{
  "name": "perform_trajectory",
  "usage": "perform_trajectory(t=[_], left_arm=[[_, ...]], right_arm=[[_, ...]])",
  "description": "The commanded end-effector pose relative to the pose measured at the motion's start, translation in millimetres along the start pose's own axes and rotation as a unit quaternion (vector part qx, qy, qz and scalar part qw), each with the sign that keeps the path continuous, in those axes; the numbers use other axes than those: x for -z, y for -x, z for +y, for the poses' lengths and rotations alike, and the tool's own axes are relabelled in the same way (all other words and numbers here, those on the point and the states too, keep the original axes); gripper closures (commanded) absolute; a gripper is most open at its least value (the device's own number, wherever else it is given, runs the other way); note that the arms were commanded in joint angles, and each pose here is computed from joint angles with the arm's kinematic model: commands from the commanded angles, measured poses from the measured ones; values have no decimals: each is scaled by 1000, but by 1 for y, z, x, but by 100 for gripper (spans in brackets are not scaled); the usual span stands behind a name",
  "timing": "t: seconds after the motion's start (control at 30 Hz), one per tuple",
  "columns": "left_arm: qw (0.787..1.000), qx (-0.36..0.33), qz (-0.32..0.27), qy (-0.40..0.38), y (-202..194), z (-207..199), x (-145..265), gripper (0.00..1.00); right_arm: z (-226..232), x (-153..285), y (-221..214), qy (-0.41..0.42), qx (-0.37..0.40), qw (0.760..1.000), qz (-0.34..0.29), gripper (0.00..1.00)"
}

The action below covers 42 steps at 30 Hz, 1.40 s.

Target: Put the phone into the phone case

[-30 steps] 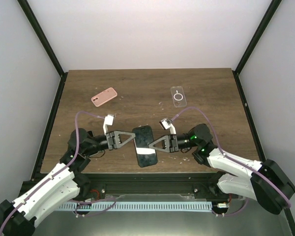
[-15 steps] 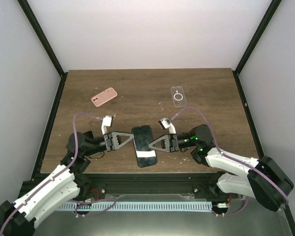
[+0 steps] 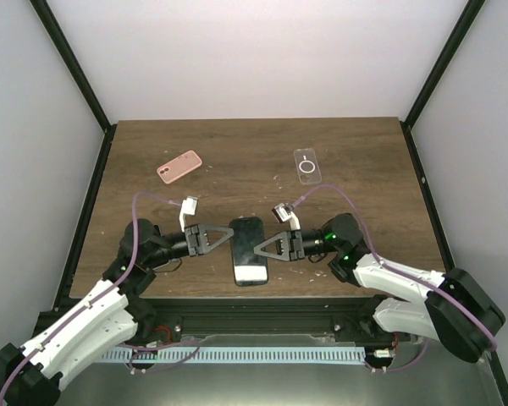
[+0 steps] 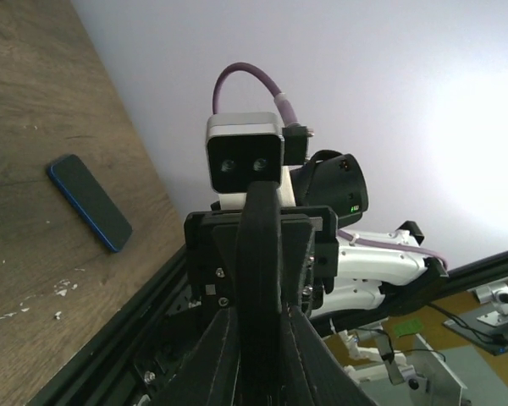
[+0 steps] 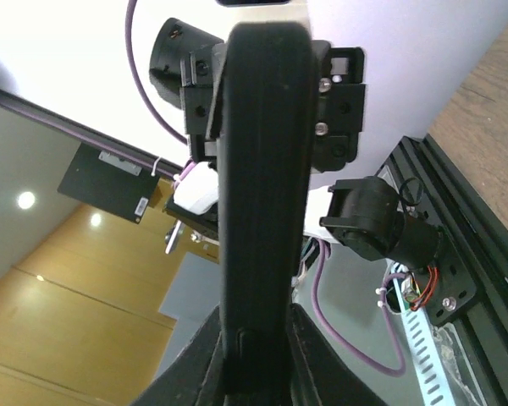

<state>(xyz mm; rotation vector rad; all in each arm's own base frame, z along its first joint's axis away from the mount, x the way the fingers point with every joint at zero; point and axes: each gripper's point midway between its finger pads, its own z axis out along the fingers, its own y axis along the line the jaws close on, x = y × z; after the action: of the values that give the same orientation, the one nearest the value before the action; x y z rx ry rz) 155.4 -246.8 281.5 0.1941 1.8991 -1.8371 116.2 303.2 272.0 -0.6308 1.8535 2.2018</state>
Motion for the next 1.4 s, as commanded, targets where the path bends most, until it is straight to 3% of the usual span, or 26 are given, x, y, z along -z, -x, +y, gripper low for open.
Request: perform_trajectory(t=[0.0,0.2,0.33,0.43,0.73,1.13,1.37], left_arm=[[999,0,-8,34,2,11,2,92],[999,15,2,43,-3,15,3,52],[999,29,29,32,-13,18,1,41],[998,34,56,23,-22,18,-1,40],[996,32,82,20,-31,17,1,52],[995,24,92,36,-32,25,-3,98],[993,9,84,81,-28,40,-2,100]], right_arm=[[23,-3,13,24,47,998,-26,89],[27,3,30,7,52,995,-83,91],[21,12,51,-30,48,986,-154,90],[17,20,61,-54,48,979,-193,90],[19,30,80,-82,59,966,-237,91],[9,28,78,-86,40,968,-231,88],[-1,26,71,-95,31,972,-212,82]])
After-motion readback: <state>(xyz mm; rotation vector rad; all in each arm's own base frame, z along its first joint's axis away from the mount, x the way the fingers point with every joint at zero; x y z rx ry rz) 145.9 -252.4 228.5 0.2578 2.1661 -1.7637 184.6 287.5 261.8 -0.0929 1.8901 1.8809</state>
